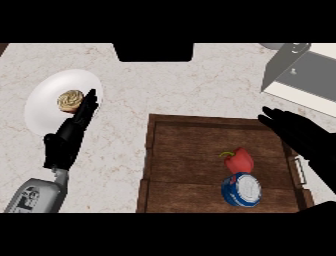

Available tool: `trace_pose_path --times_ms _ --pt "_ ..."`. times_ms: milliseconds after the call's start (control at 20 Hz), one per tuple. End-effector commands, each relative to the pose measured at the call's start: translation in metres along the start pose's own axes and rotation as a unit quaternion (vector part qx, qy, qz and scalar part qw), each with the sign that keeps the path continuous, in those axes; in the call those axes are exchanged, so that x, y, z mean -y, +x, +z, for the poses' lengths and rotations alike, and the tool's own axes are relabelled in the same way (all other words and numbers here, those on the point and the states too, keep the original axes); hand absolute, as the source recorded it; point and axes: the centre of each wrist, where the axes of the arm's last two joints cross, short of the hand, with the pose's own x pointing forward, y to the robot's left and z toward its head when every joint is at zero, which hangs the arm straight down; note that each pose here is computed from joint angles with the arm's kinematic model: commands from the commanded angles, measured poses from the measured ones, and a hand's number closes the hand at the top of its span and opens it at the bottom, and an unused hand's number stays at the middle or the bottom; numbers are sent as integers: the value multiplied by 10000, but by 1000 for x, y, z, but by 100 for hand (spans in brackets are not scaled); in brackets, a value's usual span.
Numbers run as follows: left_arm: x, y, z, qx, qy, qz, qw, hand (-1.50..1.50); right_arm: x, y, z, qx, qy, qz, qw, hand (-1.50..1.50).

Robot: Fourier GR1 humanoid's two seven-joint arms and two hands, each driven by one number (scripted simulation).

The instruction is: Pick the bell pepper from the tray and place it in the tiered shelf

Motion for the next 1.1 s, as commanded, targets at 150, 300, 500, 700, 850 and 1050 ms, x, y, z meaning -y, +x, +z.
trace_pose_path --times_ms 150,300,500,700,850,1050 --pt "2 15 2 37 28 32 10000 0 -27 22 10 -140 -73 84 9998 -150" --pt "17 1 13 31 66 15 10000 0 -20 19 20 -61 -163 170 9997 -150" --pt "23 5 -3 56 -69 11 10000 0 -38 46 10 -210 -218 265 9992 -150" --pt "-4 -4 -12 32 -58 57 10000 0 -40 48 17 -213 -247 147 9994 -150" --pt "9 2 -7 36 -83 30 10000 0 -55 27 6 -239 -225 93 9994 -150" --pt "12 7 -20 -19 -26 70 10000 0 -58 32 2 -289 -175 147 9993 -150"
